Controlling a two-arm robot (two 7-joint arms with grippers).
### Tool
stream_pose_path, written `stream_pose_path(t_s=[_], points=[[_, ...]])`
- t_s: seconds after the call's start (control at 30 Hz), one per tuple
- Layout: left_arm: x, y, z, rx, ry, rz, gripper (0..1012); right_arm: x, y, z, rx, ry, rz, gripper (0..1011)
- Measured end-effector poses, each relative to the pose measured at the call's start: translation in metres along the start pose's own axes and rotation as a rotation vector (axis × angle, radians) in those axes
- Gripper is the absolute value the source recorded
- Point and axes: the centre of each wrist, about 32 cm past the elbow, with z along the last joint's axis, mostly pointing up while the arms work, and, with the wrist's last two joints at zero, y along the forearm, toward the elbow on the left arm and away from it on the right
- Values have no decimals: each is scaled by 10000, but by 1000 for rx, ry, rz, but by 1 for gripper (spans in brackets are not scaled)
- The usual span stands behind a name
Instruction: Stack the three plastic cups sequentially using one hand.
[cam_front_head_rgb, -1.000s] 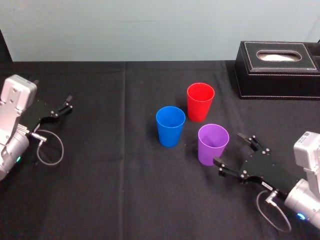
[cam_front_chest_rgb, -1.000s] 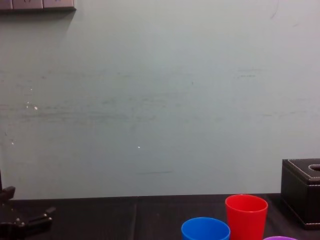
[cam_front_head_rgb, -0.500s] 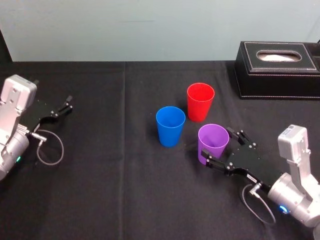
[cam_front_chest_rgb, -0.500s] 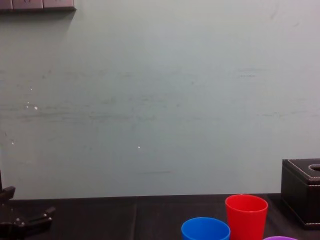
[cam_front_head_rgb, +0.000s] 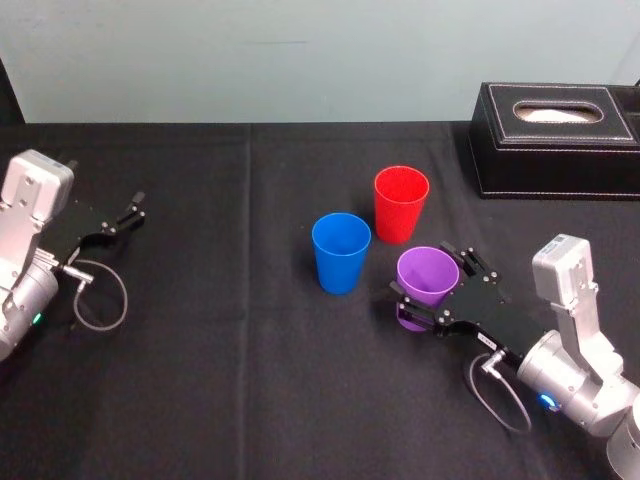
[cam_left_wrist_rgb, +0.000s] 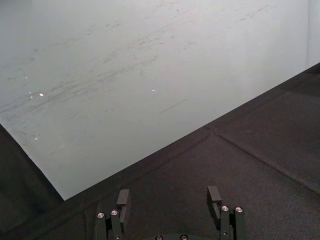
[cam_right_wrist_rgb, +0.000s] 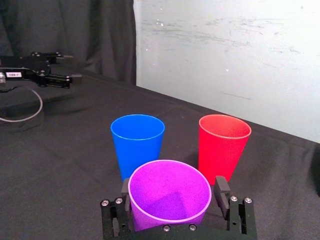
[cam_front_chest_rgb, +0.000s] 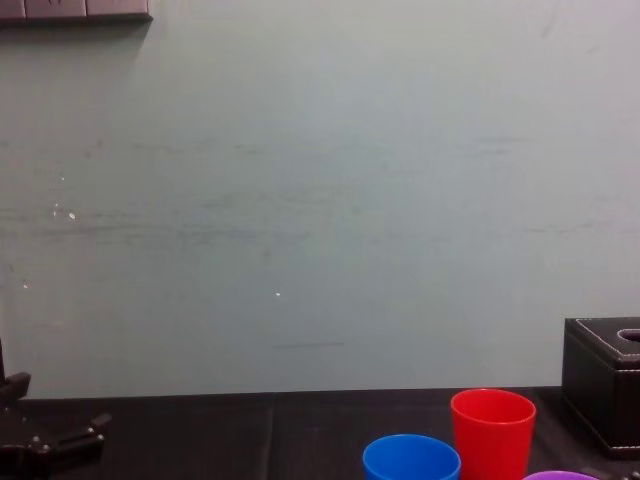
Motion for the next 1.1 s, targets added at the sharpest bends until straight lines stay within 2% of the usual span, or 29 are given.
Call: stream_pose_path(t_s=[0.3,1.0,1.1], points=[[0,0,0,0,0,0,1005,-4,31,-11,-9,17,-9,1004],[0,0,0,0,0,0,1005,-4,26,-8,-8,15,-8,1004],[0,0,0,0,0,0,1005,-5,26,-8,-7,15,-8,964]])
